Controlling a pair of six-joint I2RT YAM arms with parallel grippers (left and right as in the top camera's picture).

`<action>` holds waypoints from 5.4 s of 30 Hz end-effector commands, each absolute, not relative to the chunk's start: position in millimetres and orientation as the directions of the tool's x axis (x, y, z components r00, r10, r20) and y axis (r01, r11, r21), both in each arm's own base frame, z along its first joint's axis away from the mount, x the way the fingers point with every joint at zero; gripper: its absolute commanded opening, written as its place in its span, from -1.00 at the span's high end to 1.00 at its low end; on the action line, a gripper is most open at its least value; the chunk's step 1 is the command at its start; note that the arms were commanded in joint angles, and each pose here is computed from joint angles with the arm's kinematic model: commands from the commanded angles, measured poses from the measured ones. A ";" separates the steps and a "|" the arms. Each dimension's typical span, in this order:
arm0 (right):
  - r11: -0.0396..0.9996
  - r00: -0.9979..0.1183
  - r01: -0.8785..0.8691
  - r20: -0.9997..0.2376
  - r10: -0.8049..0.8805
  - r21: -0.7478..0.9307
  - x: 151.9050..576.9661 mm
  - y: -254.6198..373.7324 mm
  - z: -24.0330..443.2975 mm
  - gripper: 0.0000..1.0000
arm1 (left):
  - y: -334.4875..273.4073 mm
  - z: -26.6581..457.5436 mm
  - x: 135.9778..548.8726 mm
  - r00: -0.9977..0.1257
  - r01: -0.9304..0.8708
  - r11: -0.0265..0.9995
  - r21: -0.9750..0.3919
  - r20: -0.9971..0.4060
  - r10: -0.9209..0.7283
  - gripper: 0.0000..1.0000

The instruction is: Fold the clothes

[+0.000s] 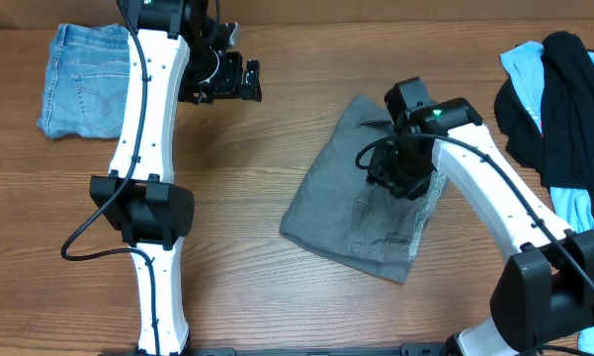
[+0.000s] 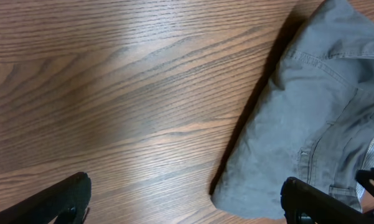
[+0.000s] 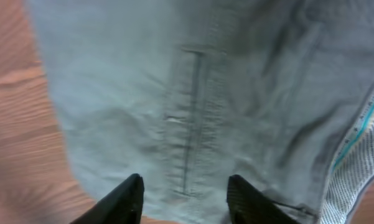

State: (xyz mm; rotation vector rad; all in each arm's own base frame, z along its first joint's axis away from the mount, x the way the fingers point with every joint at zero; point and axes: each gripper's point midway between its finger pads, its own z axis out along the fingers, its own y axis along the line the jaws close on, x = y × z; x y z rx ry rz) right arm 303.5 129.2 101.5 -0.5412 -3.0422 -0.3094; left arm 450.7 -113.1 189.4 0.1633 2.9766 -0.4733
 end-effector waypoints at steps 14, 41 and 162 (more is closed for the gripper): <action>0.907 -0.889 0.413 0.255 0.381 0.085 227.9 108.5 15.1 0.21 | -109.2 193.9 449.1 -0.982 0.152 0.948 -0.280 -0.155 0.111 -1.00; 0.830 -0.839 0.532 -0.029 0.543 0.166 297.6 24.1 71.4 0.37 | -109.3 193.9 449.1 -0.982 0.151 0.948 -0.281 -0.155 0.111 -1.00; 0.719 -0.690 0.681 -0.211 0.693 0.135 253.0 -25.5 215.0 -1.00 | -310.7 26.3 309.2 -0.739 0.544 0.509 -0.667 -0.094 0.667 -1.00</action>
